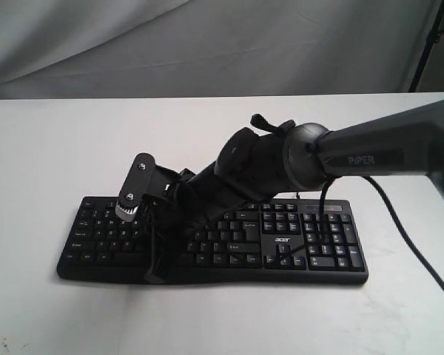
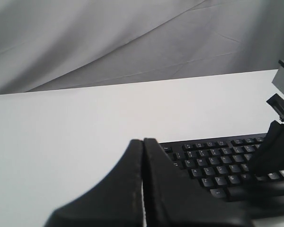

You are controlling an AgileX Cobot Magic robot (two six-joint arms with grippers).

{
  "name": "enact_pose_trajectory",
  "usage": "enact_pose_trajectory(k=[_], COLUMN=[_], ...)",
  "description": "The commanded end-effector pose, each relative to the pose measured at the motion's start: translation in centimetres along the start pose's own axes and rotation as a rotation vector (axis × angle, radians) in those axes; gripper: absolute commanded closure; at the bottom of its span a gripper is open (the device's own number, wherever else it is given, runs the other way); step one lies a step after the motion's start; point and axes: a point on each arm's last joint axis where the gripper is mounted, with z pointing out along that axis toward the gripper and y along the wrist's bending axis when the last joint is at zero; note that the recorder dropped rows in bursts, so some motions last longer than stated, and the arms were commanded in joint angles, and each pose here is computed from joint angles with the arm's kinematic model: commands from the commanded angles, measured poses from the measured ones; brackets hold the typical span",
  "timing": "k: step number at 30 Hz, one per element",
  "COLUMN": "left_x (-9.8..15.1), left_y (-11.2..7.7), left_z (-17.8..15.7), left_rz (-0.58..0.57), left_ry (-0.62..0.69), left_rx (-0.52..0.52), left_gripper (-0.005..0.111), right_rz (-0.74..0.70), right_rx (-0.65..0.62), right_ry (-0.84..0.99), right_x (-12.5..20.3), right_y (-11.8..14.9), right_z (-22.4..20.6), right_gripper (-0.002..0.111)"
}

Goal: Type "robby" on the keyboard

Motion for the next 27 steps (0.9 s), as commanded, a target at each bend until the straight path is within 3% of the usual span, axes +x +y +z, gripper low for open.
enact_pose_trajectory(k=[1, 27], left_x=[0.08, 0.08], left_y=[-0.03, -0.03], left_z=[0.01, 0.01], left_rz=[0.003, 0.003], left_ry=[-0.005, -0.005], left_rx=[0.005, 0.005], left_gripper=[0.107, 0.107], right_rz=[-0.004, 0.002], right_rx=[0.024, 0.041], right_ry=[-0.011, 0.014], right_x=[-0.40, 0.45], right_y=[-0.12, -0.39], right_z=[-0.06, 0.79], right_gripper=[0.108, 0.108])
